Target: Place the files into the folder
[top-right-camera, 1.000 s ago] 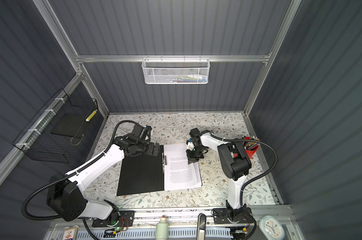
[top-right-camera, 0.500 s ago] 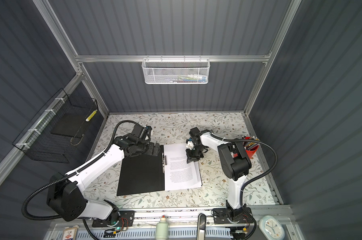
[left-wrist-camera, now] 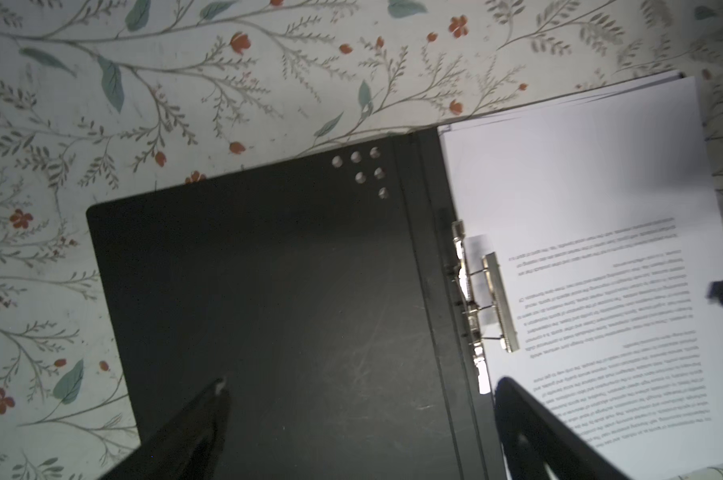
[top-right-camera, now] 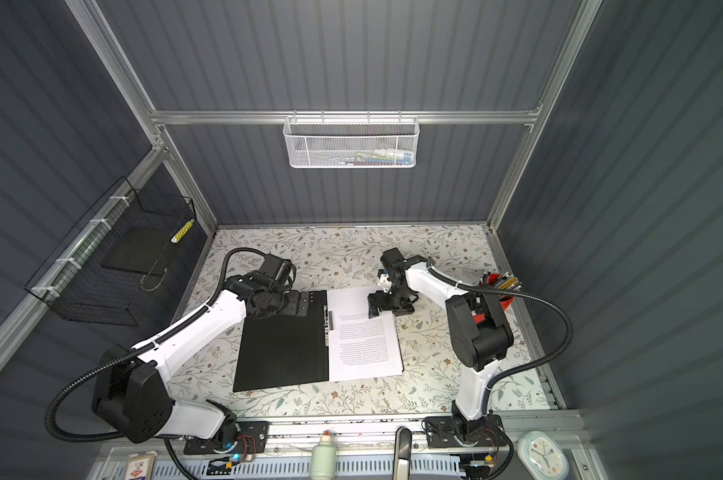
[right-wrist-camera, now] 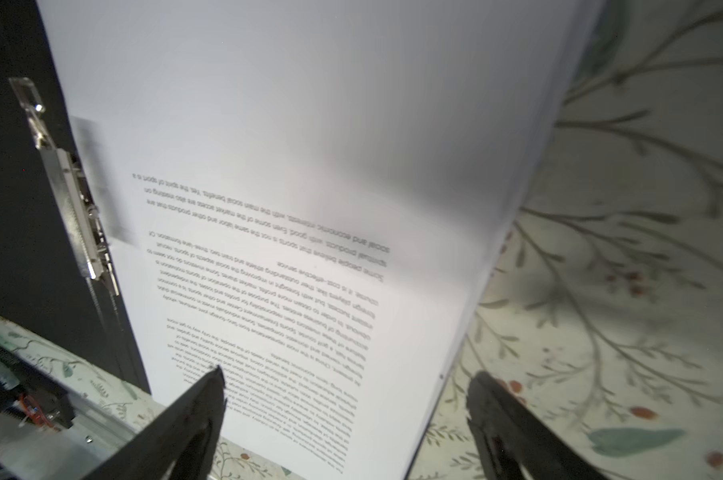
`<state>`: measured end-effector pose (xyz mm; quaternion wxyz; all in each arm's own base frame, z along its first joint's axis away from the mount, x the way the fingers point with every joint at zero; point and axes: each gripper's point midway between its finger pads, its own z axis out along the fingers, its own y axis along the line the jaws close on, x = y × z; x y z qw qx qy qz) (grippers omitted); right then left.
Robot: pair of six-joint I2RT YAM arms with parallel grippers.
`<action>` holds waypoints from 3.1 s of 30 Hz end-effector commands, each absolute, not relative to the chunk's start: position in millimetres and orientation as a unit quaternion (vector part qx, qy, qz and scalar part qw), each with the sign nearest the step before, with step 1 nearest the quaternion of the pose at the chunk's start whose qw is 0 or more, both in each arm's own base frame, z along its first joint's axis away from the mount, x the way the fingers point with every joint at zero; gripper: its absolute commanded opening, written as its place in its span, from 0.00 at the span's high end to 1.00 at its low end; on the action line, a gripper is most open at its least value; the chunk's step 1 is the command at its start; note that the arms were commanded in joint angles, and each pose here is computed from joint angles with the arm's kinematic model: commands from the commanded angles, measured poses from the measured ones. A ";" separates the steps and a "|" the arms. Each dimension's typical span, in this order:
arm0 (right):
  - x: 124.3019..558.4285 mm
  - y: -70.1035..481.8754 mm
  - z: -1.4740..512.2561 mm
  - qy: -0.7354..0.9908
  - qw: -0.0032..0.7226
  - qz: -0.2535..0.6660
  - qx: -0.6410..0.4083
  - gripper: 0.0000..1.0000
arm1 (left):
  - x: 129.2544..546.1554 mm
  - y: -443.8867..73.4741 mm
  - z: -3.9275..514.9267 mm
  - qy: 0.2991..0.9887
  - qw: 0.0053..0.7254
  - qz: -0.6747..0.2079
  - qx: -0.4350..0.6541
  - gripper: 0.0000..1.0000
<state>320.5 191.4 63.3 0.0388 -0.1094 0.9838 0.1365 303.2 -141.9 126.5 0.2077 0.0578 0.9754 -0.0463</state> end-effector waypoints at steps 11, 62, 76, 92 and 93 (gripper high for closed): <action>338.3 301.5 112.5 0.943 0.093 0.272 -0.167 0.01 | 257.1 -116.1 56.6 0.987 0.063 -0.125 -0.078 0.53; 351.0 407.1 38.0 0.901 0.005 0.365 -0.233 0.37 | 224.5 -150.8 -12.8 0.986 -0.025 -0.134 -0.098 1.00; 331.1 421.7 56.9 0.867 -0.010 0.425 -0.260 0.45 | 228.1 -151.1 -6.8 0.985 -0.019 -0.136 -0.102 1.00; 285.3 404.4 96.2 0.867 0.015 0.419 -0.271 0.38 | 241.0 -155.1 16.6 0.978 0.000 -0.177 -0.108 1.00; 281.0 402.6 95.2 0.868 0.012 0.418 -0.269 0.37 | 241.3 -155.3 18.3 0.978 0.001 -0.180 -0.107 0.99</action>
